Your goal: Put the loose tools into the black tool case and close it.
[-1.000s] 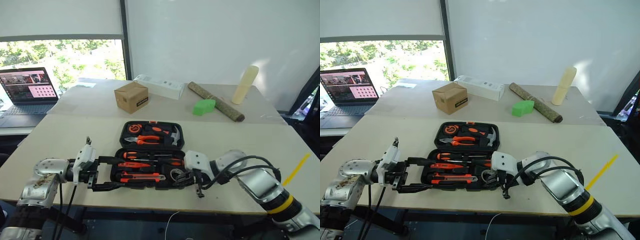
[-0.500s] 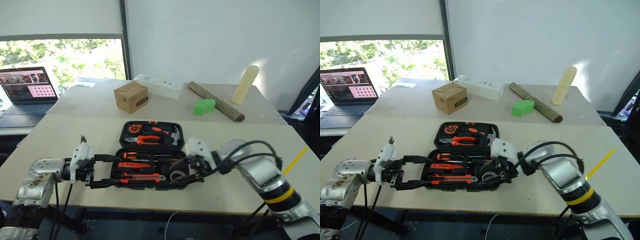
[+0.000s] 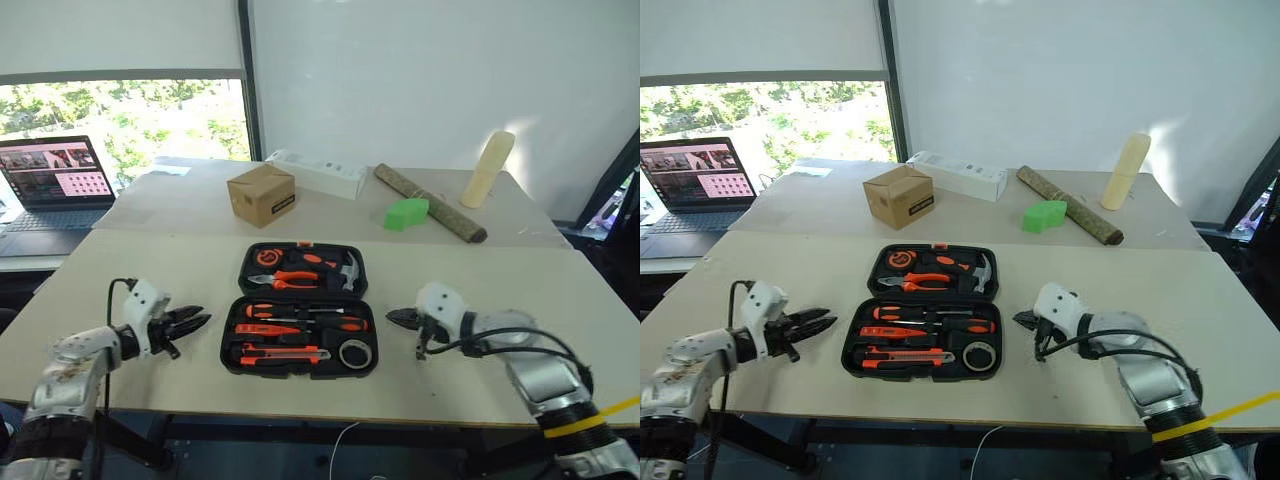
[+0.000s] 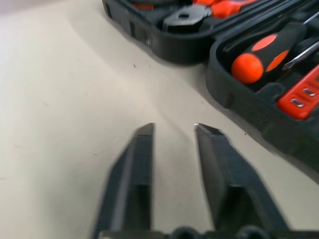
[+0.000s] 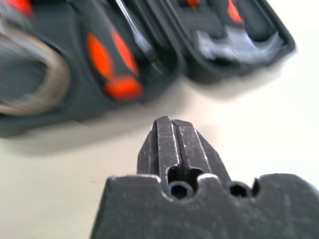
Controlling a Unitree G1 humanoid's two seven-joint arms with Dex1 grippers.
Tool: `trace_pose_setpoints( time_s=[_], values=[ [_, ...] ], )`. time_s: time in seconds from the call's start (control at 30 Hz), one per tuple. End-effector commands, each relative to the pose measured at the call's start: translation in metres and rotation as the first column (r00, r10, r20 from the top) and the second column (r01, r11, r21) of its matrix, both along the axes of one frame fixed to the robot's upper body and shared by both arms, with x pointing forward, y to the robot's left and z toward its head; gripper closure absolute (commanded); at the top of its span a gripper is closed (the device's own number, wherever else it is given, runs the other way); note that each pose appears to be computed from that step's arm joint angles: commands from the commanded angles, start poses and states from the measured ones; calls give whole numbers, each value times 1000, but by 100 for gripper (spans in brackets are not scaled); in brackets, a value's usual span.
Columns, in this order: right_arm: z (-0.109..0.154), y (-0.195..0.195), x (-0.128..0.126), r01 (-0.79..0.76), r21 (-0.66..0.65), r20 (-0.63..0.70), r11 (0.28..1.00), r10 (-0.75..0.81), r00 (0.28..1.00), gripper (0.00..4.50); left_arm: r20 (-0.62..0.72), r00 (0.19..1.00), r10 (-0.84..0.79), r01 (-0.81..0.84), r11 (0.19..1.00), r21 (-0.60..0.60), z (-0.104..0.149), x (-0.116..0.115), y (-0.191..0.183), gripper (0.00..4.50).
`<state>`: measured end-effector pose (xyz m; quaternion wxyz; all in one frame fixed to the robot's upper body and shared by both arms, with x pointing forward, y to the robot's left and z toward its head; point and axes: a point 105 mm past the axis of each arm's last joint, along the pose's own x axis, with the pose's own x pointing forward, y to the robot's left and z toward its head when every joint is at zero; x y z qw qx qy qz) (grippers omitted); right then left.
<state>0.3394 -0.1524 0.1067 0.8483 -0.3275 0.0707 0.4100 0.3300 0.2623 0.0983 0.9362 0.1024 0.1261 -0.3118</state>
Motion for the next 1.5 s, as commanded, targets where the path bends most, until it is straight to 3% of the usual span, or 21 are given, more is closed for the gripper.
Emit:
trace_pose_setpoints(
  time_s=[0.03,0.23,0.57,1.33,1.5],
  values=[
    [4,9,7,2,-10,72,1000,-1,997,450,31,999,21,-23,999,45,9,10,-6,446],
    [6,36,2,-71,19,68,997,70,995,450,14,996,-94,93,995,33,7,8,-35,446],
    [8,53,-20,-117,24,1,993,117,993,450,-35,990,-136,137,990,25,-3,-15,-37,446],
    [-8,60,-58,-137,46,-99,989,141,985,450,-103,982,-158,160,987,18,-21,-57,-42,446],
    [-12,38,-64,-108,13,-119,994,109,987,450,-101,989,-104,109,993,49,-19,-60,-22,446]
  ],
)
